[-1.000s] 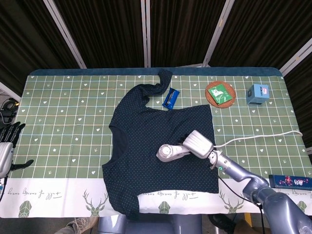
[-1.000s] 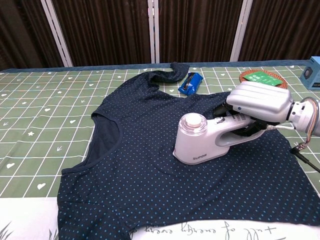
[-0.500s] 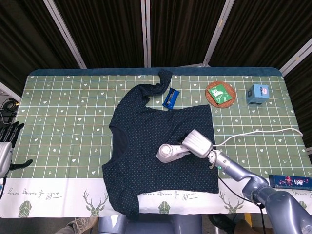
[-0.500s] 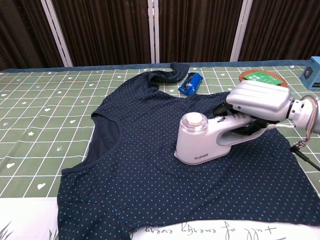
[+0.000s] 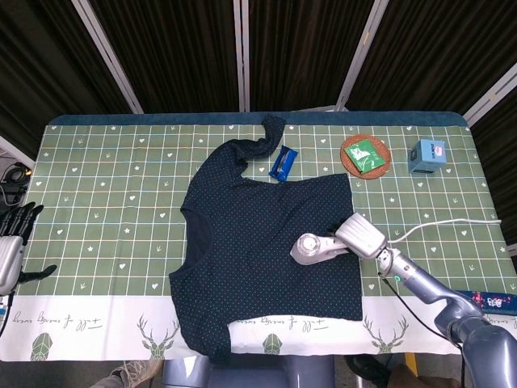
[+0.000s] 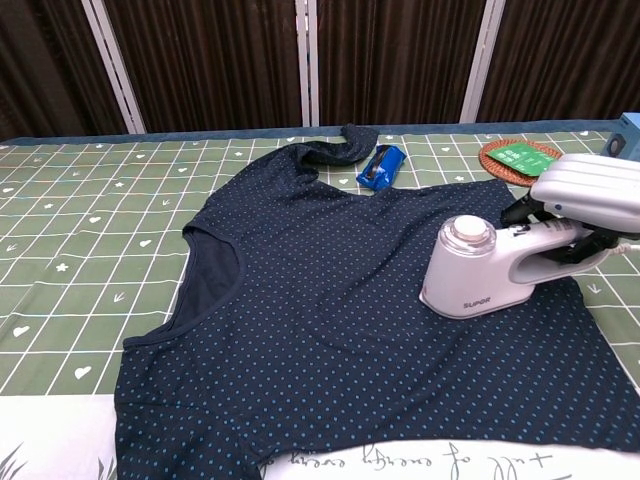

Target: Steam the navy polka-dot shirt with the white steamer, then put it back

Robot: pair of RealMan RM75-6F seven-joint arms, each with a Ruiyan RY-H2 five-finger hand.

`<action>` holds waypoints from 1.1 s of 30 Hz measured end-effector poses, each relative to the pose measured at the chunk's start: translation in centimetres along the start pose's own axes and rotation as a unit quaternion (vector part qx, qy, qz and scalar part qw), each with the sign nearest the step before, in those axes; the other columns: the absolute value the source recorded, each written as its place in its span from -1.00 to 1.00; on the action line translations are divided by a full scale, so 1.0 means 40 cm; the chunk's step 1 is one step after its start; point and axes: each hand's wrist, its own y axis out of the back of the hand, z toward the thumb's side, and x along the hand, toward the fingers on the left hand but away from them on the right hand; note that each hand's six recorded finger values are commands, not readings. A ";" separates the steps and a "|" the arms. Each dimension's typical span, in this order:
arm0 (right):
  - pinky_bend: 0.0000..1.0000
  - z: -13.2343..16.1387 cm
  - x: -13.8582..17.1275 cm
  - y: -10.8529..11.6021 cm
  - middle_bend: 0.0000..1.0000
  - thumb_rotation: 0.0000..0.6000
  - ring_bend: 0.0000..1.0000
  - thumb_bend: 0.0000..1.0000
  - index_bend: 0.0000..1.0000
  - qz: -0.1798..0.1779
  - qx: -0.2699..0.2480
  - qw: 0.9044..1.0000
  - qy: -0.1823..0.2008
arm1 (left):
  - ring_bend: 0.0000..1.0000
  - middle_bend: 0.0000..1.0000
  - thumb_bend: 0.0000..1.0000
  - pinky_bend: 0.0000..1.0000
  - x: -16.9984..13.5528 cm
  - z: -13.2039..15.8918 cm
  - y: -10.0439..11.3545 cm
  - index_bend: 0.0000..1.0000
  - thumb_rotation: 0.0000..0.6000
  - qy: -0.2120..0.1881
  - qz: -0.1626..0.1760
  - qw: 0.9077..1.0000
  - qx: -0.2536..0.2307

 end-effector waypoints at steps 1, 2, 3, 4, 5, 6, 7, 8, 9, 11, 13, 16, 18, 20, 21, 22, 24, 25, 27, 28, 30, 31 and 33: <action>0.82 0.000 0.000 0.001 0.42 1.00 0.38 0.51 0.51 0.000 -0.001 1.000 0.000 | -1.00 -1.00 -1.00 -1.00 0.000 0.001 0.000 -1.00 1.00 -0.001 0.000 1.000 0.000; 0.82 0.000 -0.001 0.002 0.42 1.00 0.38 0.51 0.51 -0.001 -0.001 1.000 0.001 | -1.00 -1.00 -1.00 -1.00 0.000 0.002 0.000 -1.00 1.00 -0.001 0.000 1.000 0.000; 0.82 0.003 -0.003 0.004 0.42 1.00 0.38 0.51 0.51 -0.002 -0.001 1.000 0.003 | -1.00 -1.00 -1.00 -1.00 0.000 0.002 -0.001 -1.00 1.00 -0.001 0.000 1.000 0.000; 0.82 0.005 -0.006 0.005 0.42 1.00 0.38 0.51 0.51 -0.004 -0.002 1.000 0.005 | -1.00 -1.00 -1.00 -1.00 0.000 0.003 0.000 -1.00 1.00 -0.001 0.000 1.000 0.000; 0.82 0.009 -0.009 0.006 0.42 1.00 0.38 0.51 0.51 -0.005 -0.003 1.000 0.007 | -1.00 -1.00 -1.00 -1.00 0.000 0.003 0.000 -1.00 1.00 -0.001 0.000 1.000 0.000; 0.82 0.015 -0.014 0.007 0.42 1.00 0.38 0.51 0.51 -0.006 -0.006 1.000 0.009 | -1.00 -1.00 -1.00 -1.00 0.000 0.003 0.000 -1.00 1.00 -0.001 0.000 1.000 0.000; 0.82 0.020 -0.018 0.008 0.42 1.00 0.38 0.51 0.51 -0.007 -0.008 1.000 0.011 | -1.00 -1.00 -1.00 -1.00 -0.001 0.003 0.001 -1.00 1.00 -0.001 0.000 1.000 -0.001; 0.82 0.025 -0.022 0.008 0.42 1.00 0.38 0.51 0.51 -0.008 -0.009 1.000 0.013 | -1.00 -1.00 -1.00 -1.00 -0.001 0.003 0.001 -1.00 1.00 -0.001 0.001 1.000 -0.001; 0.82 0.032 -0.027 0.008 0.42 1.00 0.38 0.51 0.51 -0.009 -0.010 1.000 0.016 | -1.00 -1.00 -1.00 -1.00 -0.001 0.003 0.002 -1.00 1.00 -0.001 0.001 1.000 -0.001; 0.82 0.046 -0.036 0.008 0.42 1.00 0.38 0.51 0.51 -0.011 -0.012 1.000 0.022 | -1.00 -1.00 -1.00 -1.00 0.000 0.001 0.003 -1.00 1.00 -0.001 0.002 1.000 -0.001; 0.82 0.066 -0.047 0.008 0.42 1.00 0.38 0.51 0.51 -0.013 -0.015 0.999 0.031 | -1.00 -1.00 -1.00 -1.00 0.000 0.000 0.003 -1.00 1.00 0.000 0.001 1.000 -0.001; 0.82 0.094 -0.067 0.011 0.42 1.00 0.38 0.51 0.51 -0.017 -0.017 0.999 0.043 | -1.00 -1.00 -1.00 -1.00 0.000 -0.002 0.004 -1.00 1.00 0.000 0.002 1.000 -0.001; 0.82 0.114 -0.083 0.016 0.42 1.00 0.38 0.51 0.51 -0.021 -0.021 0.998 0.051 | -1.00 -1.00 -1.00 -1.00 0.001 -0.003 0.004 -1.00 1.00 0.001 0.002 1.000 -0.002; 0.82 0.130 -0.096 0.022 0.42 1.00 0.38 0.51 0.51 -0.026 -0.022 0.998 0.057 | -1.00 -1.00 -1.00 -1.00 0.001 -0.003 0.003 -1.00 1.00 0.001 0.001 1.000 -0.001; 0.82 0.141 -0.105 0.026 0.42 1.00 0.38 0.51 0.51 -0.030 -0.021 0.997 0.061 | -1.00 -1.00 -1.00 -1.00 0.001 -0.003 0.002 -1.00 1.00 0.001 0.001 1.000 -0.001; 0.82 0.149 -0.111 0.029 0.42 1.00 0.38 0.51 0.51 -0.032 -0.019 0.997 0.064 | -1.00 -1.00 -1.00 -1.00 0.001 -0.004 0.002 -1.00 1.00 0.001 0.000 1.000 -0.001; 0.82 0.169 -0.125 0.034 0.42 1.00 0.38 0.51 0.51 -0.037 -0.019 0.997 0.071 | -1.00 -1.00 -1.00 -1.00 0.002 -0.004 0.002 -1.00 1.00 0.001 0.001 1.000 0.000; 0.82 0.177 -0.130 0.036 0.42 1.00 0.38 0.51 0.51 -0.038 -0.019 0.996 0.073 | -1.00 -1.00 -1.00 -1.00 0.002 -0.005 0.002 -1.00 1.00 0.002 0.001 1.000 0.000; 0.82 0.192 -0.141 0.039 0.42 1.00 0.38 0.51 0.51 -0.039 -0.018 0.996 0.079 | -1.00 -1.00 -1.00 -1.00 0.002 -0.006 0.002 -1.00 1.00 0.002 0.001 1.000 -0.001; 0.82 0.195 -0.143 0.040 0.42 1.00 0.38 0.51 0.51 -0.039 -0.017 0.996 0.080 | -1.00 -1.00 -1.00 -1.00 0.002 -0.006 0.002 -1.00 1.00 0.003 0.001 1.000 -0.001; 0.82 0.200 -0.147 0.039 0.42 1.00 0.38 0.51 0.51 -0.038 -0.014 0.996 0.081 | -1.00 -1.00 -1.00 -1.00 0.003 -0.008 0.003 -1.00 1.00 0.003 0.001 1.000 -0.002; 0.82 0.199 -0.147 0.038 0.42 1.00 0.38 0.51 0.51 -0.037 -0.014 0.996 0.080 | -1.00 -1.00 -1.00 -1.00 0.003 -0.008 0.003 -1.00 1.00 0.003 0.001 1.000 -0.002; 0.82 0.184 -0.140 0.035 0.42 1.00 0.38 0.51 0.51 -0.033 -0.012 0.997 0.072 | -1.00 -1.00 -1.00 -1.00 0.003 -0.011 0.004 -1.00 1.00 0.004 0.001 1.000 -0.001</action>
